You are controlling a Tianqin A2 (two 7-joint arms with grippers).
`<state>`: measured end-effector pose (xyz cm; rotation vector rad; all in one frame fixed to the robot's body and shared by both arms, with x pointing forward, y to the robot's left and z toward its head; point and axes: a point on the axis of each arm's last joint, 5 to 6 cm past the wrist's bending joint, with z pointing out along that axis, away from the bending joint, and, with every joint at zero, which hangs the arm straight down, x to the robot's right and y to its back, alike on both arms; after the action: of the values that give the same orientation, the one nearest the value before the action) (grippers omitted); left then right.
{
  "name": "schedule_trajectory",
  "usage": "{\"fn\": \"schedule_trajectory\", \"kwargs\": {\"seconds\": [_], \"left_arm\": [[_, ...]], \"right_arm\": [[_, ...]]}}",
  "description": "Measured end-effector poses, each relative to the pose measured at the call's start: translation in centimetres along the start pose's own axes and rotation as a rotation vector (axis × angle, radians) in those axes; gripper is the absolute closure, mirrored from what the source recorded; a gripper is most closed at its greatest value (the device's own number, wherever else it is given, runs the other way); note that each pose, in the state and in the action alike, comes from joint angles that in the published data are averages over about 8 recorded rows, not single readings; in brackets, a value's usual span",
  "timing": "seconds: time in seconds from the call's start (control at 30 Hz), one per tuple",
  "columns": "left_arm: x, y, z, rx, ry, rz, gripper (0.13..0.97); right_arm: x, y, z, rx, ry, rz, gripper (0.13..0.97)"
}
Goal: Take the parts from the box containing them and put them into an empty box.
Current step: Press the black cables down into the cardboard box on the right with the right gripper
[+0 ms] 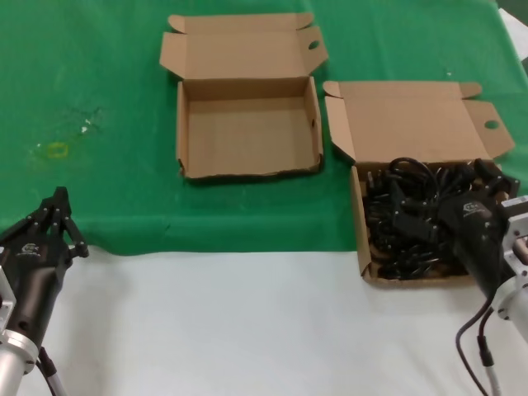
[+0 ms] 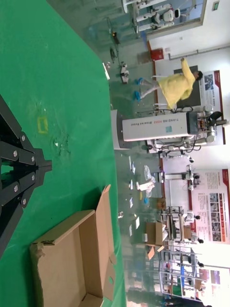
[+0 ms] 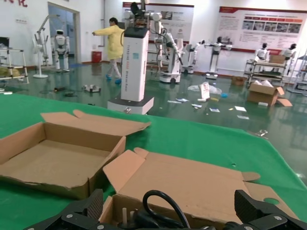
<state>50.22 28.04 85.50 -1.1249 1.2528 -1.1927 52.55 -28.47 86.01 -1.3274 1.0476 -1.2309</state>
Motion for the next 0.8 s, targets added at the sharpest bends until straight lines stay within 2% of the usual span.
{"fn": "schedule_trajectory", "kwargs": {"seconds": [0.33,0.8], "left_arm": [[0.00,0.00,0.0,0.000,0.000,0.000,0.953],[0.00,0.00,0.0,0.000,0.000,0.000,0.953]], "right_arm": [[2.7,-1.9,0.1,-0.022,-0.144,-0.056,0.130],[9.7,-8.5,1.4,-0.126,-0.438,-0.300,0.130]]}}
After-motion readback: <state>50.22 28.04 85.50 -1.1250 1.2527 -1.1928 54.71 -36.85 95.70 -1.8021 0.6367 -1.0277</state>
